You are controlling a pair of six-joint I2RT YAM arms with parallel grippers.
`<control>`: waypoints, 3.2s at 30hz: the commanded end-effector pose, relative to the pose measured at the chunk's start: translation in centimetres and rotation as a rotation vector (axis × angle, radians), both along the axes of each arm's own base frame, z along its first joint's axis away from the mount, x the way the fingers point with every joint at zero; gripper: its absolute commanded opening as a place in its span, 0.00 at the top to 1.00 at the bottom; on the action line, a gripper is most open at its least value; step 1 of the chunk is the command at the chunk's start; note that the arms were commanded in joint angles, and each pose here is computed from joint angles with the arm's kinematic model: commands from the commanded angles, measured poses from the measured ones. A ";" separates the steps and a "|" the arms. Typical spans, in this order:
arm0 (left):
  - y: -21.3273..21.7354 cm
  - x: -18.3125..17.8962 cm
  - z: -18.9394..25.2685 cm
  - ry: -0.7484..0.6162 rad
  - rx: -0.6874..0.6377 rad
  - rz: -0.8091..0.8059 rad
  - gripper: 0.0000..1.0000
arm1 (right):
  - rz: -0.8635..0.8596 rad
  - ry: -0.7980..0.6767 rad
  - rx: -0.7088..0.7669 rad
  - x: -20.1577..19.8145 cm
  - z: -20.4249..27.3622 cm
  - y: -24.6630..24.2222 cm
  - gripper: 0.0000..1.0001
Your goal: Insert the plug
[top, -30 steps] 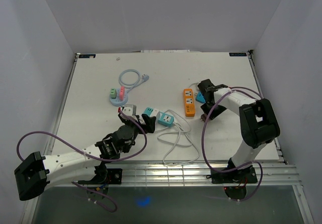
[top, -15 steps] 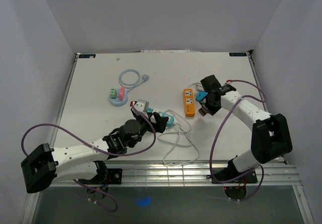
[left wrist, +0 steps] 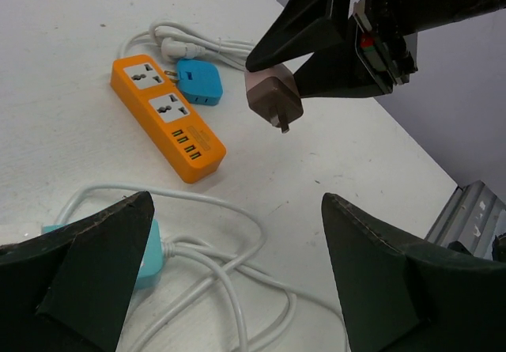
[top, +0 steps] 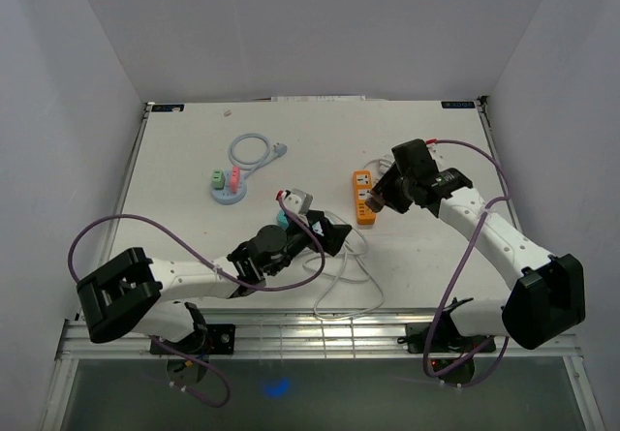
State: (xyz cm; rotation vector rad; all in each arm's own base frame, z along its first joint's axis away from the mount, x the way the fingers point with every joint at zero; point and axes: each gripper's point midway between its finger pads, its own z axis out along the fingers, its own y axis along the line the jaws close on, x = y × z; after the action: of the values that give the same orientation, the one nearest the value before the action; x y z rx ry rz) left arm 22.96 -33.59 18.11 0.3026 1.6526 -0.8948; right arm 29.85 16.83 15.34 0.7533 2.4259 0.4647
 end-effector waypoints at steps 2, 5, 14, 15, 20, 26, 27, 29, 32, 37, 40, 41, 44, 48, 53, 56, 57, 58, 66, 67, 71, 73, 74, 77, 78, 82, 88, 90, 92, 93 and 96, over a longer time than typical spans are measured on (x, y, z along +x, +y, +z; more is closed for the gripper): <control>-2.3 0.4 4.8 -0.081 -0.167 -0.039 0.02 | 0.071 -0.103 0.087 0.6 3.6 2.0 0.90; -2.7 1.1 5.1 -0.075 -0.221 -0.026 0.02 | 0.090 -0.116 0.100 0.3 4.0 2.5 0.91; -5.3 2.2 5.0 -0.017 -0.266 -0.085 0.02 | 0.138 -0.148 0.127 -0.4 4.5 3.6 0.91; -5.4 2.3 4.9 -0.013 -0.265 -0.087 0.02 | 0.142 -0.149 0.128 -0.5 4.5 3.6 0.91; -7.1 3.3 3.8 0.022 -0.237 -0.098 0.10 | 0.158 -0.150 0.145 -1.0 4.4 4.1 0.91; -7.2 4.1 3.2 0.041 -0.237 -0.075 0.28 | 0.176 -0.167 0.169 -1.5 4.9 4.5 0.91; -7.4 4.3 2.9 0.046 -0.231 -0.074 0.33 | 0.178 -0.168 0.170 -1.7 4.9 4.4 0.91; -7.2 4.7 2.8 0.057 -0.239 -0.064 0.51 | 0.178 -0.171 0.170 -1.8 4.8 4.4 0.90; -7.0 4.7 2.7 0.065 -0.245 -0.061 0.76 | 0.180 -0.167 0.166 -1.9 4.5 4.4 0.89; -6.5 4.2 2.7 0.050 -0.257 -0.071 1.00 | 0.269 -0.178 0.151 -2.0 4.7 5.1 0.65; -5.5 3.9 2.6 0.039 -0.258 -0.060 1.00 | 0.280 -0.189 0.116 -1.7 5.1 4.8 0.32; -5.1 3.7 3.2 0.024 -0.267 -0.062 1.00 | 0.298 -0.201 0.100 -1.7 5.2 4.7 0.29; -4.1 3.1 3.2 -0.002 -0.261 -0.071 1.00 | 0.333 -0.236 0.090 -1.4 6.2 4.6 0.27; -2.5 1.1 4.3 -0.090 -0.275 -0.128 1.00 | 0.465 -0.289 0.075 -1.4 7.5 4.9 0.26; -0.4 -0.2 5.6 -0.179 -0.274 -0.176 1.00 | 0.747 -0.481 0.064 -2.1 10.6 5.9 0.26; -0.1 -2.0 6.3 -0.219 -0.262 -0.273 1.00 | 0.902 -0.703 0.056 -3.4 13.8 6.4 0.26; 0.0 -2.5 6.4 -0.227 -0.259 -0.300 1.00 | 0.956 -0.762 0.071 -4.1 14.4 6.8 0.26; 0.2 -2.6 6.7 -0.238 -0.260 -0.317 1.00 | 0.995 -0.783 0.078 -4.7 14.2 7.0 0.23; 1.4 -5.3 8.3 -0.243 -0.321 -0.573 1.00 | 1.368 -1.000 0.320 -9.8 16.8 10.2 0.24; 1.7 -5.3 8.8 -0.269 -0.334 -0.582 1.00 | 1.379 -1.016 0.340 -10.0 16.9 10.3 0.24; 1.6 -5.8 9.4 -0.262 -0.343 -0.635 1.00 | 1.400 -1.020 0.370 -10.6 16.3 10.4 0.27; 1.5 -6.1 9.6 -0.262 -0.338 -0.662 1.00 | 1.435 -1.029 0.376 -11.1 16.2 10.5 0.29; 1.4 -6.2 9.9 -0.265 -0.340 -0.670 1.00 | 1.435 -1.031 0.373 -11.1 16.2 10.5 0.30; 1.2 -6.3 10.0 -0.259 -0.337 -0.689 1.00 | 1.447 -1.022 0.376 -11.1 15.7 10.5 0.36; 1.1 -6.3 10.1 -0.259 -0.338 -0.692 1.00 | 1.463 -1.018 0.389 -11.4 15.5 10.6 0.39; 1.0 -5.7 10.1 -0.268 -0.328 -0.666 1.00 | 1.477 -1.013 0.392 -11.6 15.3 10.9 0.38; 0.8 -5.1 10.2 -0.262 -0.314 -0.645 1.00 | 1.501 -0.997 0.399 -12.3 14.8 11.0 0.39; 0.9 -4.8 10.3 -0.268 -0.313 -0.632 1.00 | 1.509 -0.994 0.399 -12.5 14.7 11.1 0.40; 0.9 -4.8 10.4 -0.273 -0.317 -0.624 1.00 | 1.515 -0.991 0.397 -12.5 14.4 11.2 0.43; 0.9 -4.6 10.4 -0.275 -0.317 -0.617 1.00 | 1.512 -0.985 0.394 -12.4 14.4 11.2 0.46; 0.8 -4.4 10.4 -0.268 -0.315 -0.612 1.00 | 1.510 -0.971 0.393 -12.4 14.0 11.1 0.56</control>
State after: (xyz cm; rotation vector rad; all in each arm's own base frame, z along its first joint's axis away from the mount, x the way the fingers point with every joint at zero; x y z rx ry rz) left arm 17.90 -32.80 26.81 0.7074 1.2045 -1.5075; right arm 17.71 27.89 29.53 -1.1090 1.5050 1.4137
